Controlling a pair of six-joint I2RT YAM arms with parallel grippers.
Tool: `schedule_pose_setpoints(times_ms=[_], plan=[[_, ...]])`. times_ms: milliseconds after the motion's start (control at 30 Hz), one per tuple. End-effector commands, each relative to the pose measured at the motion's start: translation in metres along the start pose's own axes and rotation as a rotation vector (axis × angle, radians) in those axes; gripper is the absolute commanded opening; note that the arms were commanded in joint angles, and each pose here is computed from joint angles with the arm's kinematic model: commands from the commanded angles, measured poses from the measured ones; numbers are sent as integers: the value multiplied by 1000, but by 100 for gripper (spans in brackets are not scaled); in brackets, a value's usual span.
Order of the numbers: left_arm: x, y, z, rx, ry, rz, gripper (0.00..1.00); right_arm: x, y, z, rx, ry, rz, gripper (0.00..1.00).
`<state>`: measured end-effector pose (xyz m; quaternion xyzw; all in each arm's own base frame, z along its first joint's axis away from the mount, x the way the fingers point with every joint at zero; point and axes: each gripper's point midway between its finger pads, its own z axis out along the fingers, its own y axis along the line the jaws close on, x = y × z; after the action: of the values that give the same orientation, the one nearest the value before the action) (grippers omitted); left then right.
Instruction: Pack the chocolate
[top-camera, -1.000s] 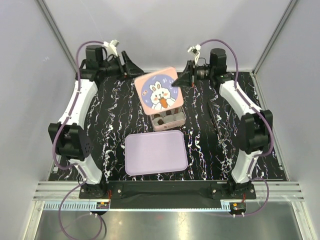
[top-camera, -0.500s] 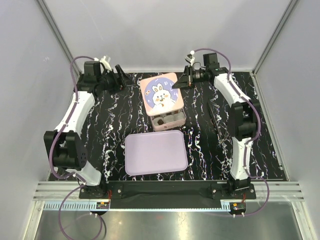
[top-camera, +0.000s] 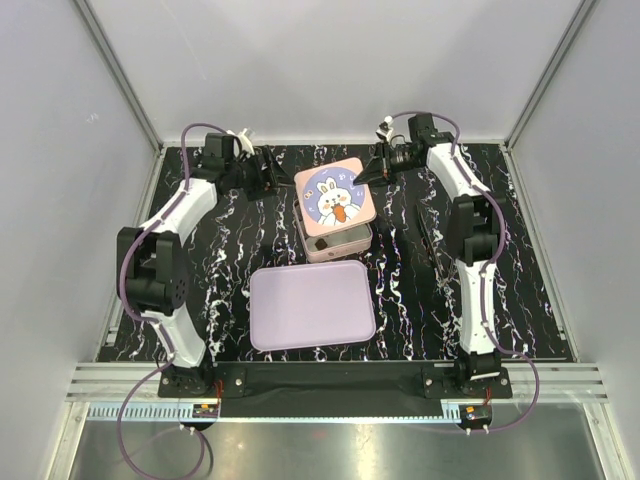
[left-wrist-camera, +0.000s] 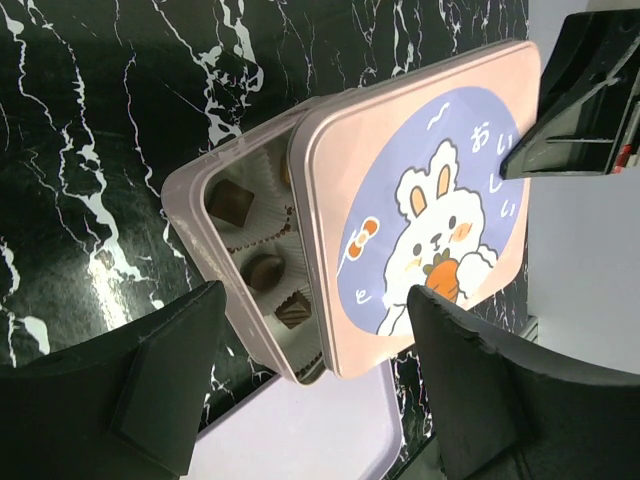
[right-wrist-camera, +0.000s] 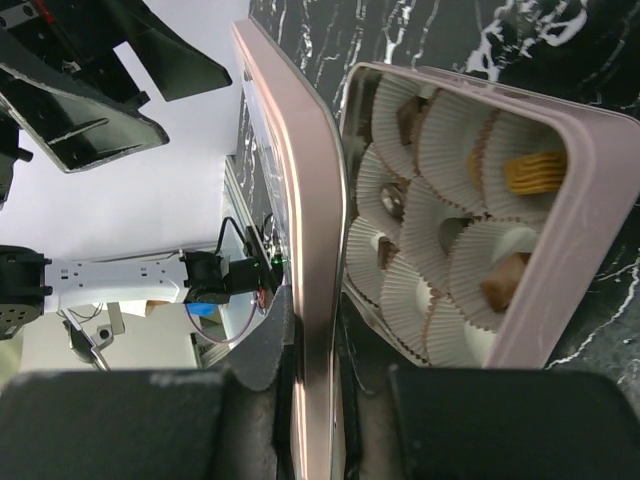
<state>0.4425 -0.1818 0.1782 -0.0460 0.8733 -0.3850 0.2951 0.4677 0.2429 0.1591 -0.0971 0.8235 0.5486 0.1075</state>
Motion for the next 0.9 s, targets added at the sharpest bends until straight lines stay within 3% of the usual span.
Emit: schedule_pose_setpoints(times_ms=[0, 467, 867], plan=[[-7, -4, 9, 52, -24, 18, 79, 5, 0, 1, -36, 35, 21, 0], [8, 0, 34, 109, 6, -31, 79, 11, -6, 12, -146, 74, 64, 0], [12, 1, 46, 123, 18, -40, 78, 21, -17, 19, -124, 97, 114, 0]])
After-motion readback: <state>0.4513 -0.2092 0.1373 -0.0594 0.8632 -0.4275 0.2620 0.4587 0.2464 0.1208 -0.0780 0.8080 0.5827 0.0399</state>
